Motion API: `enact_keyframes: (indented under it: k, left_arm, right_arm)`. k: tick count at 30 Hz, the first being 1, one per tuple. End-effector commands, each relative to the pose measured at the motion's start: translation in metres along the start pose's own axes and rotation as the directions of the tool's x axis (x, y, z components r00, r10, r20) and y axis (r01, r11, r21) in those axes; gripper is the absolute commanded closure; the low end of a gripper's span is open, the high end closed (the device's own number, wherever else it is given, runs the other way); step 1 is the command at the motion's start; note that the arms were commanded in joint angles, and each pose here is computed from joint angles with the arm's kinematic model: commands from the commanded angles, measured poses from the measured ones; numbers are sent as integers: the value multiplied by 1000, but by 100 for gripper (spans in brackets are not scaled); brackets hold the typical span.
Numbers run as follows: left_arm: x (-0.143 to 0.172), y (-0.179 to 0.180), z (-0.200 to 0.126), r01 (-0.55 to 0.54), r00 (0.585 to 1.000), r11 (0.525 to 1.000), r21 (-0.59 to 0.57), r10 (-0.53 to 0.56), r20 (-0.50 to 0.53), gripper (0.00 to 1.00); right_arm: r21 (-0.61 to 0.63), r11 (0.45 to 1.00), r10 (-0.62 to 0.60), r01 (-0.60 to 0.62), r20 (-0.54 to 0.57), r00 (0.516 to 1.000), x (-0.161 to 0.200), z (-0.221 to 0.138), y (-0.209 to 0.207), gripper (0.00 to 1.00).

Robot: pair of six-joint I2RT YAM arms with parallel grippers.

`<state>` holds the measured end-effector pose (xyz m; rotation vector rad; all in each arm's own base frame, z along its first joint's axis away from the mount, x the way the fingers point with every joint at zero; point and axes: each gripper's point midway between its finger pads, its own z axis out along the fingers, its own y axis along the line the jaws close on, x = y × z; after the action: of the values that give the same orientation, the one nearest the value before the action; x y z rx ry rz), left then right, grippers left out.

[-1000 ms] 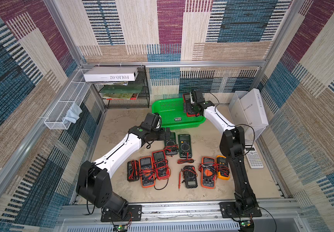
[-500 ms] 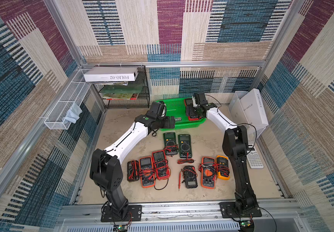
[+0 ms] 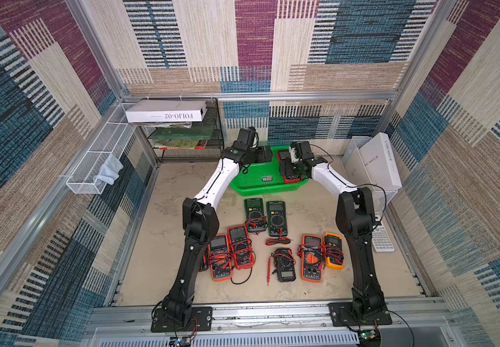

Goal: Put the multimeter into the basket
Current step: Place the multimeter in the basket.

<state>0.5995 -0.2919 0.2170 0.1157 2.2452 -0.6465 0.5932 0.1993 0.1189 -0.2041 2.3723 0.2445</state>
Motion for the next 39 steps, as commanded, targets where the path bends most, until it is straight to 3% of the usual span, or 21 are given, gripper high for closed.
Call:
enact_keyframes:
  k: [1,9,23,39]
  left_arm:
    - [5,-3,14,63,998,996,60,-62,-19,1]
    - [7,-8,37,134,991,981,141,-135,-3,1]
    - [23,-5,71,193,981,970,147,-196,0,1]
    - [69,12,99,199,977,977,78,-191,-94,1]
  right_arm:
    - [-15,1000,-11,12,63,998,-18,-5,4,0]
    - [-24,1000,-7,9,57,998,-16,-5,8,0]
    - [-40,999,-15,17,69,998,-16,-18,23,0]
    - [-66,997,48,-34,219,975,-64,-53,26,0]
